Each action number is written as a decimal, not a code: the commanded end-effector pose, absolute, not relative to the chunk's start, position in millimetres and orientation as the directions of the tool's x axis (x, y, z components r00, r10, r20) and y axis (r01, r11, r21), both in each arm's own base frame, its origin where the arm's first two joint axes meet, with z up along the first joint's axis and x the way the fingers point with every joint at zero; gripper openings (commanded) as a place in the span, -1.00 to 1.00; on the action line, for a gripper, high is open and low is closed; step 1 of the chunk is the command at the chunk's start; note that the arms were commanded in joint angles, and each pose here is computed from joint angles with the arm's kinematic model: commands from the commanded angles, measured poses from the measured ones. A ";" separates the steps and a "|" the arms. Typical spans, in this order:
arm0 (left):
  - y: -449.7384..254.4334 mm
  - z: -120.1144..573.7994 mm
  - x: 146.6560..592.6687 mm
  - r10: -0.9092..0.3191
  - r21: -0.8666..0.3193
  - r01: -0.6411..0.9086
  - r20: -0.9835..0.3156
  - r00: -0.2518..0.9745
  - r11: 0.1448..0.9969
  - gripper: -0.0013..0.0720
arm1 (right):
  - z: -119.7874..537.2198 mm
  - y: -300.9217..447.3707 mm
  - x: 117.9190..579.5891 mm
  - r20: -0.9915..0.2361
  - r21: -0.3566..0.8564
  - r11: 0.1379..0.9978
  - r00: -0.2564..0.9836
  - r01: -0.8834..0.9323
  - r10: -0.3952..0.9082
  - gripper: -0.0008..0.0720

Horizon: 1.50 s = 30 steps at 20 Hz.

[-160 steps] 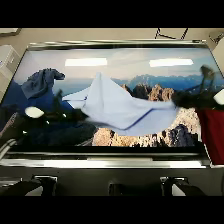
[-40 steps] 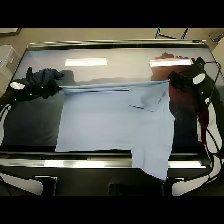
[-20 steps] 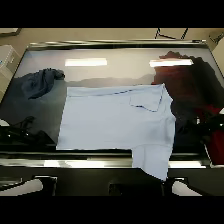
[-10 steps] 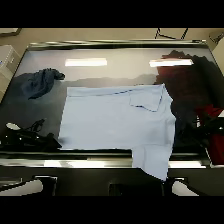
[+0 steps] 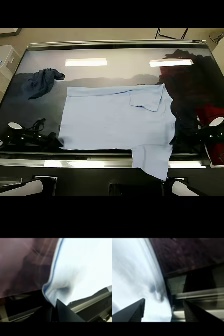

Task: Fold the clothes and pants, and hang the long-sleeved shirts on hangers.

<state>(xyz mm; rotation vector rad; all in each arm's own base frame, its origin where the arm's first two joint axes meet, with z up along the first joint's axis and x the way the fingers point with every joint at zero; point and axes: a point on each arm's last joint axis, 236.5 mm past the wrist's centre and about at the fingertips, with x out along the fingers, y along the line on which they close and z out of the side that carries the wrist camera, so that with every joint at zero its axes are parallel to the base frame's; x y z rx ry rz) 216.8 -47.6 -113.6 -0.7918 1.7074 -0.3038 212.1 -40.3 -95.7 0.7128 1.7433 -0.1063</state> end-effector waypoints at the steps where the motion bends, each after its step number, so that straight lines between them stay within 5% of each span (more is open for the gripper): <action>1: -49.7 -108.1 216.9 -0.651 -0.591 -0.337 -0.753 -0.096 0.733 -0.90 | -107.4 -32.0 220.8 -0.900 0.335 0.784 -0.068 0.523 0.430 0.36; 3: -50.7 -107.4 217.9 -0.655 -0.595 -0.339 -0.750 -0.091 0.729 -0.90 | -113.7 -20.6 222.2 -0.875 0.370 0.751 -0.065 0.547 0.479 0.21; 6: -55.4 -100.0 228.0 -0.679 -0.623 -0.344 -0.732 -0.058 0.702 -0.90 | -104.5 -1.6 232.2 -0.823 0.460 0.703 -0.037 0.542 0.567 -0.87; 10: -38.9 -28.2 304.5 -0.646 -0.670 -0.183 -0.742 0.178 0.719 -0.91 | -36.8 -22.1 279.3 -0.835 0.515 0.754 0.041 0.407 0.549 -0.88; 13: -17.9 137.9 388.2 -0.542 -0.599 0.106 -0.618 0.569 0.794 -0.91 | 101.6 -66.7 368.0 -0.838 0.471 0.859 0.404 0.198 0.367 -0.88; 15: -13.5 293.1 402.2 -0.448 -0.421 0.275 -0.397 0.801 0.865 -0.91 | 243.1 -83.9 401.6 -0.683 0.348 0.935 0.701 0.063 0.207 -0.88; 17: -14.8 445.9 367.0 -0.334 -0.170 0.315 -0.098 0.938 0.934 -0.90 | 399.8 -81.7 386.1 -0.370 0.127 0.992 0.928 -0.004 0.052 -0.88; 21: -44.3 592.8 249.9 -0.244 0.093 0.227 0.275 0.930 0.970 -0.91 | 578.5 -44.6 258.6 0.184 -0.117 0.982 0.975 0.145 -0.122 -0.88; 25: -59.3 632.2 183.6 -0.208 0.144 0.160 0.440 0.873 0.977 -0.91 | 598.8 -11.6 180.0 0.290 -0.100 0.977 0.945 0.188 -0.153 -0.88; 30: -62.4 631.9 174.5 -0.204 0.064 0.197 0.442 0.873 0.978 -0.91 | 614.2 -5.2 163.3 0.360 -0.103 0.974 0.920 0.201 -0.151 -0.88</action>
